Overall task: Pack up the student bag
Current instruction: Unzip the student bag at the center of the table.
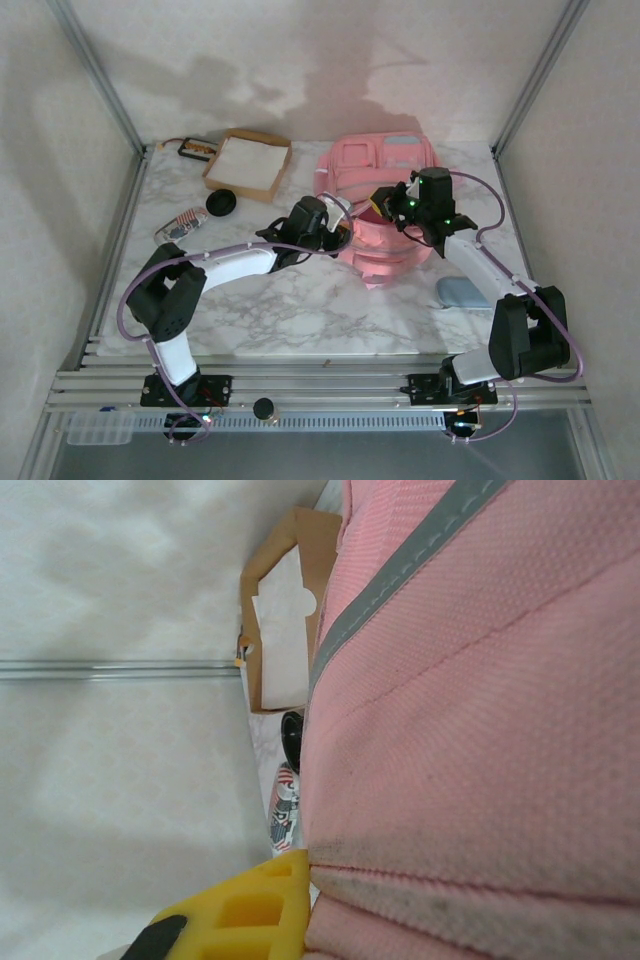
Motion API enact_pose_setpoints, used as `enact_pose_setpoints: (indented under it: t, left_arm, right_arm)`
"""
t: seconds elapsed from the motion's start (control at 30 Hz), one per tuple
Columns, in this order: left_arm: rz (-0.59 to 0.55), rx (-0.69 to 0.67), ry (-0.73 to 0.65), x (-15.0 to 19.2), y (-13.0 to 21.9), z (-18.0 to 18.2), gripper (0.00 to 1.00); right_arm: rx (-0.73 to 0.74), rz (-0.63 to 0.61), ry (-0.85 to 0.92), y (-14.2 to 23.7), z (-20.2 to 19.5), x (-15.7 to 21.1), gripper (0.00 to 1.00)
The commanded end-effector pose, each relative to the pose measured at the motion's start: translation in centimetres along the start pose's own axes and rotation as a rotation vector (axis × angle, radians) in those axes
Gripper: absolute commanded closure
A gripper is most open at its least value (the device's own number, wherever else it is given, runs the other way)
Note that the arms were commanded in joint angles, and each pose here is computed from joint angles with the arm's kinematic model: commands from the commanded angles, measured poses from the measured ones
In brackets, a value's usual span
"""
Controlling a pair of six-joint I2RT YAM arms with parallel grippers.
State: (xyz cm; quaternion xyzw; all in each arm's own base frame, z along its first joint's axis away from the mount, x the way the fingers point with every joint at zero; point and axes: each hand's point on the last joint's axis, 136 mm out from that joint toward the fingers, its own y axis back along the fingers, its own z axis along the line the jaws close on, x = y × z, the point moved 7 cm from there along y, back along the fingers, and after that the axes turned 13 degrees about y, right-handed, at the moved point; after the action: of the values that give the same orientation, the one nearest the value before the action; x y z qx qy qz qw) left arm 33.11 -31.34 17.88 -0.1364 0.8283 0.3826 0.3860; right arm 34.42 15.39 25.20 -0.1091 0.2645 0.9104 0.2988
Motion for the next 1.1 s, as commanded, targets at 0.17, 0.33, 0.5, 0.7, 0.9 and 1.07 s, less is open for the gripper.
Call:
enact_pose_setpoints:
  t: [0.17,0.33,0.5,0.7,0.9,1.07]
  left_arm:
    - [-0.046,0.02,-0.017,-1.6,-0.3,-0.2,0.68]
    - [-0.013,0.096,-0.052,-1.5,-0.5,-1.7,0.6]
    - [-0.042,0.046,-0.044,-1.9,-0.4,-1.3,0.55]
    - [-0.121,0.011,0.05,-3.1,-1.6,-0.7,0.6]
    - [-0.147,0.05,0.077,-3.3,-1.6,-1.0,0.78]
    - [-0.141,0.018,0.085,-2.6,-0.9,-0.3,0.93]
  right_arm:
    - [-0.201,0.018,0.098,1.7,4.0,0.1,1.0]
    - [-0.197,0.019,0.101,1.7,4.1,0.0,1.0]
    - [-0.205,0.013,0.102,1.7,4.2,0.0,1.0]
    - [-0.211,0.013,0.096,1.6,4.0,0.1,1.0]
    - [-0.189,0.021,0.095,1.5,3.5,0.3,1.0]
    - [-0.185,0.014,0.099,1.6,3.4,0.3,1.0]
